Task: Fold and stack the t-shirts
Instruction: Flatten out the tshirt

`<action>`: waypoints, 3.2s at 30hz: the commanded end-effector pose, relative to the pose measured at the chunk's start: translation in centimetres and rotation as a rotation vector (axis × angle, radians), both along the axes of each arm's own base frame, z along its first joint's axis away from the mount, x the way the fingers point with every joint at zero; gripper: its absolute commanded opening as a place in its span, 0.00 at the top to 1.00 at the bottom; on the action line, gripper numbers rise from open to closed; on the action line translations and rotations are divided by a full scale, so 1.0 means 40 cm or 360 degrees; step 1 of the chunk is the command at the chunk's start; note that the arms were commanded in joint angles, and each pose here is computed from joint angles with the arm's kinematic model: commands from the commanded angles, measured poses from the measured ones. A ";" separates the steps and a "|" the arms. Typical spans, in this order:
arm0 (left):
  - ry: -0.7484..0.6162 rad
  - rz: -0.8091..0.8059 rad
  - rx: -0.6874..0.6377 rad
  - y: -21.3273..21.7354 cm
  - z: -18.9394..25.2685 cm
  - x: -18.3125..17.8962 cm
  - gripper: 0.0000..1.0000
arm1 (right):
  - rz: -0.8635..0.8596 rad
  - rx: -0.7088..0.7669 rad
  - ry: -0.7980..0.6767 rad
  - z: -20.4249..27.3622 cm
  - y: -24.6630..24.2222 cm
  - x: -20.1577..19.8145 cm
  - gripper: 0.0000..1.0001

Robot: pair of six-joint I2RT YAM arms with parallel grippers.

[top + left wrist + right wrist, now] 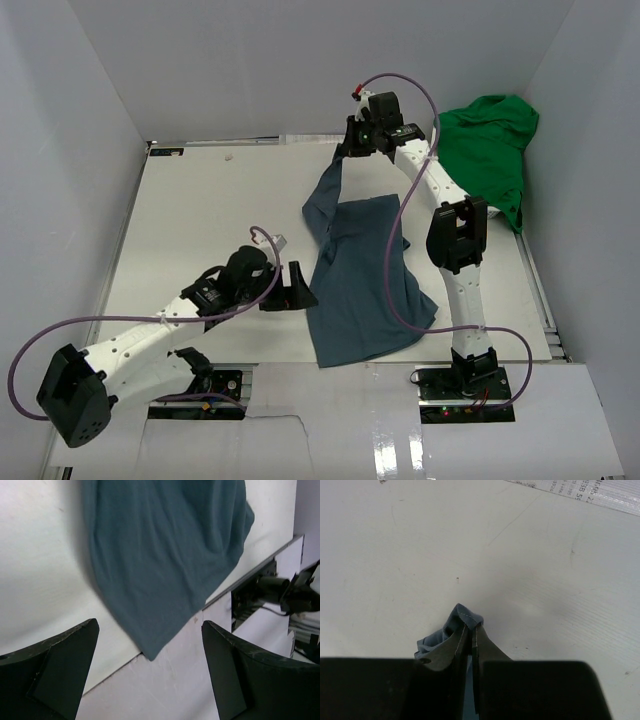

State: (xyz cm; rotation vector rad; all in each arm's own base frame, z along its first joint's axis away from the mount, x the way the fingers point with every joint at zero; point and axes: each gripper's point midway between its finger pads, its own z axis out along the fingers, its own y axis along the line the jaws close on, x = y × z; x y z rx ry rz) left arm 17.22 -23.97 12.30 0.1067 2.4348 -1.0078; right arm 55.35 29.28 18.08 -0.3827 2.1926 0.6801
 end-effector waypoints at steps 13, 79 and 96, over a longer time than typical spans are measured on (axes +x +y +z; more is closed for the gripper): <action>0.0247 -0.0061 0.0233 -0.043 -0.119 -0.173 0.05 | -0.0019 0.0050 -0.0121 0.036 -0.016 0.039 0.92; 0.0574 -0.0436 0.0321 -0.168 -0.200 -0.277 0.66 | -0.0047 0.0000 -0.0089 0.005 -0.051 0.030 0.92; 0.0291 0.0060 0.0339 0.035 -0.004 0.007 1.00 | -0.0134 0.0137 -0.0380 0.357 -0.151 -0.051 0.92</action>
